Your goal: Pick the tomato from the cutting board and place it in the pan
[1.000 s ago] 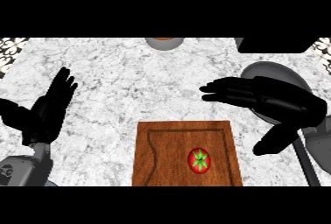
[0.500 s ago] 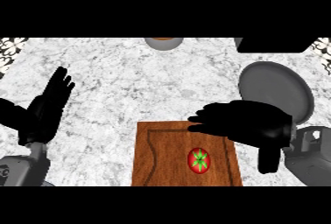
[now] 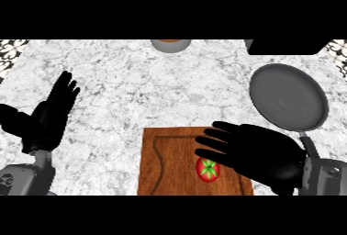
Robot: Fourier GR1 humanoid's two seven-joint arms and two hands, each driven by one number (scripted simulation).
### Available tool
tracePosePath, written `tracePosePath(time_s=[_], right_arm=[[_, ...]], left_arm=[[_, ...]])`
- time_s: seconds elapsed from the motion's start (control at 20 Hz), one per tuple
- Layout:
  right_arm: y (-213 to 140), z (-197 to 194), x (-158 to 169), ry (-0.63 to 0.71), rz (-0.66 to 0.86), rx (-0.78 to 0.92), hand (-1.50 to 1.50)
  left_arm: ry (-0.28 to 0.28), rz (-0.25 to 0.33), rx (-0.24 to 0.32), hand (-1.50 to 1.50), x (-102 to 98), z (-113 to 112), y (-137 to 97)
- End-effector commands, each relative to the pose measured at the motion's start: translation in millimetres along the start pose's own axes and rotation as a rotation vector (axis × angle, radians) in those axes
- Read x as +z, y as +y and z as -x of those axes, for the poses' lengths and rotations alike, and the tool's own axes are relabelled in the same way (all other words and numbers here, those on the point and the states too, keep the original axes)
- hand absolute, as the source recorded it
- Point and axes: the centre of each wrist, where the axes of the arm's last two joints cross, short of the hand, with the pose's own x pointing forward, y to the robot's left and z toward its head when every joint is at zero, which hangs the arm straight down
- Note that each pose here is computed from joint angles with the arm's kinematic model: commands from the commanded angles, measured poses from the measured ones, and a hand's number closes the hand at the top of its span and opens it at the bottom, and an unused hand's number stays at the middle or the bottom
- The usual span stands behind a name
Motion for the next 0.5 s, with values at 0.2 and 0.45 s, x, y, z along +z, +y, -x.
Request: tracePosePath(time_s=[0.2,0.45], right_arm=[[-0.6,-35.4,-2.9,0.016,0.069,0.022,-1.50],[11.4,-54.5,-34.4,0.027,0.012,0.044,-1.50]], left_arm=[[-0.006,-0.005,0.023,0.00,-7.1,-14.2,-3.3],[-0.002,0.011,0.017,0.00,3.7,3.2,-2.3]])
